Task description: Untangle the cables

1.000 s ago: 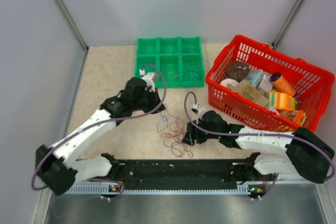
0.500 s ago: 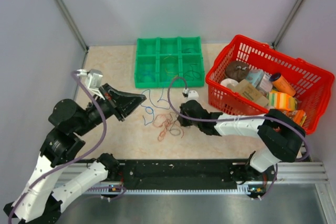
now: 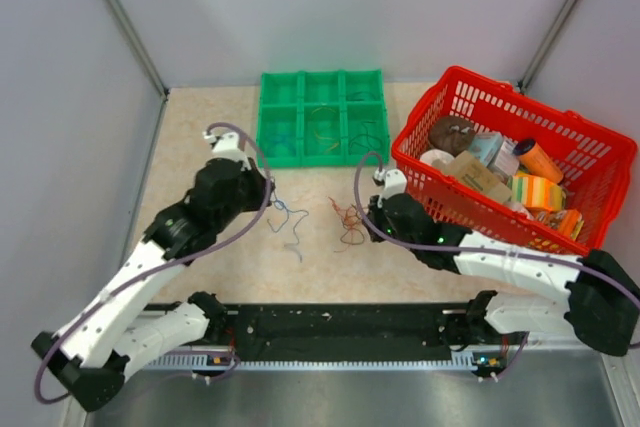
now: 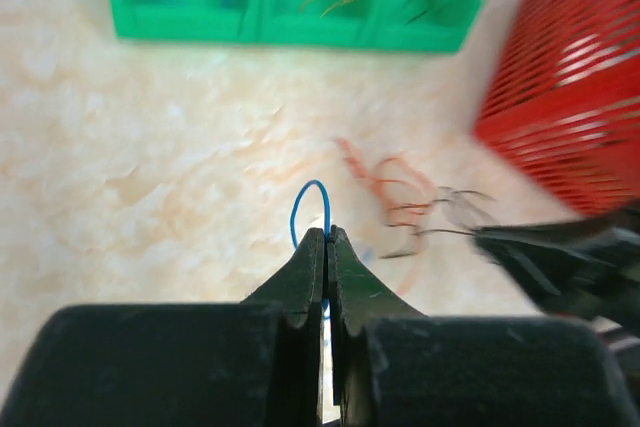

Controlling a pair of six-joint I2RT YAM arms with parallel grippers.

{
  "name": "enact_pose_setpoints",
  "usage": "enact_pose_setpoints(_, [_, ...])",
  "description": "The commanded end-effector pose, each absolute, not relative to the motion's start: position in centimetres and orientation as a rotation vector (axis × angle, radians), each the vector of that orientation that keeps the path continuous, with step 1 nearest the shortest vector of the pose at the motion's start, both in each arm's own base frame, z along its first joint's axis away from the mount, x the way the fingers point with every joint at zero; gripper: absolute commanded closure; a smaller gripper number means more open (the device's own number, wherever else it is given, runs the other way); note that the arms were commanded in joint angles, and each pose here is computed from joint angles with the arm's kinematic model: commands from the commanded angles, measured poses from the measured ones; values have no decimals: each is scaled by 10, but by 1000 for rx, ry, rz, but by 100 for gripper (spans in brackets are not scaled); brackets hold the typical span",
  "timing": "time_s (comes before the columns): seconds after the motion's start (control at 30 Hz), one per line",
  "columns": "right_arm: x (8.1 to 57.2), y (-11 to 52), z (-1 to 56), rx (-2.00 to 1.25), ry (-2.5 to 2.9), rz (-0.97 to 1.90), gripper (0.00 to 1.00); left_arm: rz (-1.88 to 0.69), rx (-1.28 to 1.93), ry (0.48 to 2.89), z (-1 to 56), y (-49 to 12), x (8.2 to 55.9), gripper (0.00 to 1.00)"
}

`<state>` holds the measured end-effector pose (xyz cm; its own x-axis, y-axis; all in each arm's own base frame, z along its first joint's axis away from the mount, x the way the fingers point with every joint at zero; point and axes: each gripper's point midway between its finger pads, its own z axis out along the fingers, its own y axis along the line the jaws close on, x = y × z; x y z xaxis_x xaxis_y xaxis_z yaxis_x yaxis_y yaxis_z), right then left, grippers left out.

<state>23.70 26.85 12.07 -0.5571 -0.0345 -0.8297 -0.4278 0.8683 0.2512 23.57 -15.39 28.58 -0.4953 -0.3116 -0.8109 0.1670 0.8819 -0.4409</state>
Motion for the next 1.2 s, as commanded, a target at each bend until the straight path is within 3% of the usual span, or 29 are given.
enact_pose_setpoints(0.0, [201,243,108,-333,2182,582,100,-437,-136,2126,219,-157,268,100])
enact_pose_setpoints(0.17, [188,224,119,-287,2148,619,100,-399,-151,2352,142,-169,285,100])
enact_pose_setpoints(0.4, [192,223,129,-300,2108,609,100,-479,-60,2621,71,-204,266,100])
enact_pose_setpoints(0.47, [192,226,126,-317,2122,613,100,-504,-27,2621,70,-216,263,84])
enact_pose_setpoints(0.6, [188,228,122,-317,2129,639,100,-369,18,2619,60,-219,266,39])
enact_pose_setpoints(0.67, [186,228,121,-310,2128,655,100,-349,55,2637,54,-224,269,35])
enact_pose_setpoints(0.87, [184,225,123,-299,2115,667,100,-151,149,2707,41,-240,265,42])
enact_pose_setpoints(1.17, [185,223,136,-295,2081,674,100,83,262,2710,36,-233,242,69])
